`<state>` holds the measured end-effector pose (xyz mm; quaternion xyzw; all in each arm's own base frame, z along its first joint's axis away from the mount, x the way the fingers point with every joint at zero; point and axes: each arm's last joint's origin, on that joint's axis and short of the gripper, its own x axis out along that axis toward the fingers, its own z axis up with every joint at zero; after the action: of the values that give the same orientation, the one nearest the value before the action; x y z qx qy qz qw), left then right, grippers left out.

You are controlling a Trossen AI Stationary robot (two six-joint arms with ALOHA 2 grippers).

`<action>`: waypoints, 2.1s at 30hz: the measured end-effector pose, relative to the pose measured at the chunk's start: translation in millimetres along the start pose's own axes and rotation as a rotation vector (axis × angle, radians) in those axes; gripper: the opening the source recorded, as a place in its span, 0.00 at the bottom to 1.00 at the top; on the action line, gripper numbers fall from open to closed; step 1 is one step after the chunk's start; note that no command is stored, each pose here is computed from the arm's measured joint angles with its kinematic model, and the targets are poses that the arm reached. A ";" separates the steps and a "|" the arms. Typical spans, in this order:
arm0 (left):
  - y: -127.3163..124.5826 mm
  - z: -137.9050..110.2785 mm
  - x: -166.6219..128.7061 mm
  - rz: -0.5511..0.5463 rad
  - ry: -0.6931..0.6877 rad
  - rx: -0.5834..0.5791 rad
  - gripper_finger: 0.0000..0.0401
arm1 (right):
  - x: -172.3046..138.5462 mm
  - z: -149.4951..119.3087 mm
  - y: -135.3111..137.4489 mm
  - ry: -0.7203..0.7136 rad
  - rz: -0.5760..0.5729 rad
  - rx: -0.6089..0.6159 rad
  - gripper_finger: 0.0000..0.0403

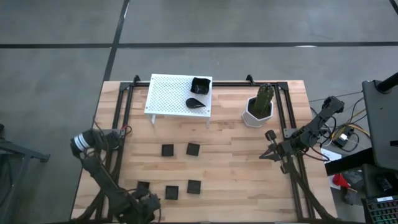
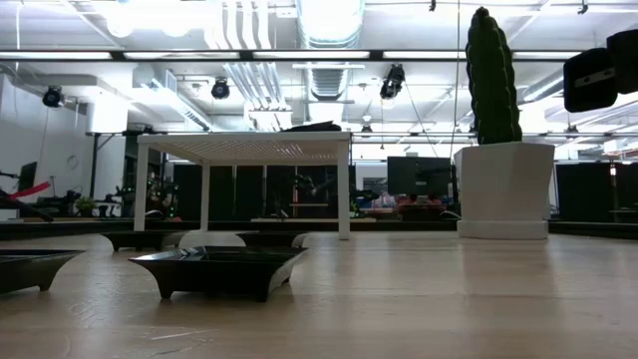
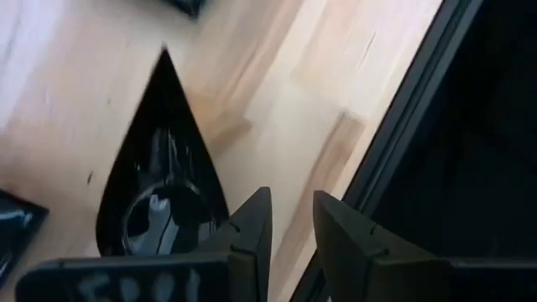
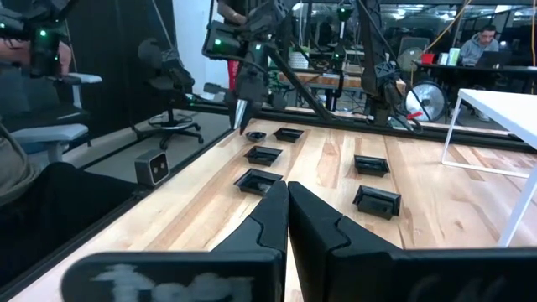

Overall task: Pick & Place Mini shaped plates
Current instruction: Stack the drop-shaped plate on top of the other drop-shaped plates on the shelf

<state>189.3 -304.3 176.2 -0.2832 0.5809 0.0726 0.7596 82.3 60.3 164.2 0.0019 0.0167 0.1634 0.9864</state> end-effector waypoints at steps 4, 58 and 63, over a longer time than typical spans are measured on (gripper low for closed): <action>2.2 -1.8 5.4 0.029 0.029 0.001 0.21 | 0.0 0.0 0.0 0.000 0.000 0.000 0.02; 12.2 0.6 11.0 0.161 -0.020 0.017 0.21 | 0.0 0.0 0.0 0.000 0.000 0.000 0.02; 12.2 0.5 10.9 0.161 -0.018 0.017 0.17 | 0.0 0.0 0.0 0.000 0.000 0.000 0.02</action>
<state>187.8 -296.3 161.9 -0.2284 0.5957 0.1312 0.7588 82.3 60.3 164.2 0.0019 0.0166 0.1633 0.9864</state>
